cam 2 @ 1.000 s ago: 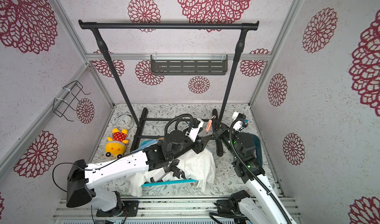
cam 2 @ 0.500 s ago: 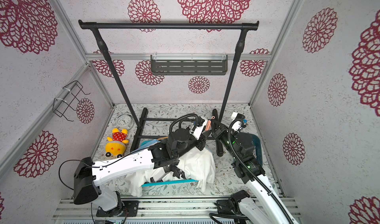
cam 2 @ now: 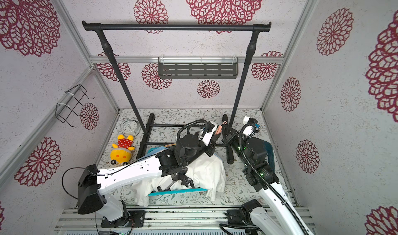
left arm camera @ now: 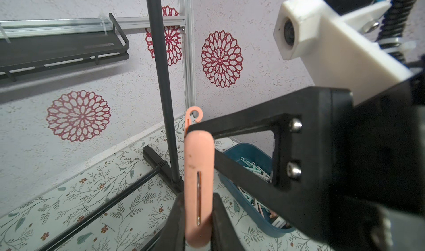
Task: Use clothespins to secure the t-shirt on both sides of the hanger
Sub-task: Open the clothespin.
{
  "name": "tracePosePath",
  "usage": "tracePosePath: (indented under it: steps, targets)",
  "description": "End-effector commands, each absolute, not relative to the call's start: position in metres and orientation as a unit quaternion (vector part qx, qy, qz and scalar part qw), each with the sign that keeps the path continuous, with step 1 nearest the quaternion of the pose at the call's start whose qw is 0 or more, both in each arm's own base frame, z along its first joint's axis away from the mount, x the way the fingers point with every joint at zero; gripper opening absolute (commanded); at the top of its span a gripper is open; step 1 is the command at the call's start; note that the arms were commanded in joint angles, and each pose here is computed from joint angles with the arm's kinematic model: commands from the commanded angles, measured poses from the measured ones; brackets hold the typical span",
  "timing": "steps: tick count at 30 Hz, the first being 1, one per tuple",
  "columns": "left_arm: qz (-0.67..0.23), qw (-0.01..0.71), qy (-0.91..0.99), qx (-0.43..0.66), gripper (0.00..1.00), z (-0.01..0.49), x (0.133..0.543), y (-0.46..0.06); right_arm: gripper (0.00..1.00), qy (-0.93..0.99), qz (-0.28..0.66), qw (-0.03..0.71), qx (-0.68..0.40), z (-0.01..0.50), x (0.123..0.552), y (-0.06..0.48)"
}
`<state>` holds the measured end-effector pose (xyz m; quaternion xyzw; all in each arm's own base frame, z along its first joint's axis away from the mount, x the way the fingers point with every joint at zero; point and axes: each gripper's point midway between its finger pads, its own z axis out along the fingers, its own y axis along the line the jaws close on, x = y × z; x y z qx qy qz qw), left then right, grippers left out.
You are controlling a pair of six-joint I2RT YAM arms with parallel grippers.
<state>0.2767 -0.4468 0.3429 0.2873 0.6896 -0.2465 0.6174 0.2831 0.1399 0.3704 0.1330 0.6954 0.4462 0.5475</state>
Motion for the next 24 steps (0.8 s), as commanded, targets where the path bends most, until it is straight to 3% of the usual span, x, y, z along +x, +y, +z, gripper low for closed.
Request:
tracePosePath:
  steps: [1,5,10,17,24]
  targets:
    - [-0.224,0.631,0.680,0.298,0.02,0.347,0.282,-0.445,0.02,0.701,0.429,0.559,0.108,0.385,0.277,0.140]
    - [-0.198,0.637,0.679,0.307,0.00,0.343,0.283,-0.429,0.37,0.731,0.380,0.558,0.100,0.372,0.266,0.127]
    - [-0.208,0.640,0.658,0.339,0.00,0.348,0.271,-0.409,0.55,0.760,0.348,0.546,0.056,0.361,0.232,0.118]
    - [-0.191,0.636,0.621,0.416,0.00,0.353,0.242,-0.386,0.84,0.746,0.388,0.539,-0.038,0.366,0.180,0.128]
    - [-0.181,0.645,0.563,0.483,0.00,0.355,0.221,-0.387,0.75,0.697,0.422,0.580,-0.001,0.390,0.177,0.118]
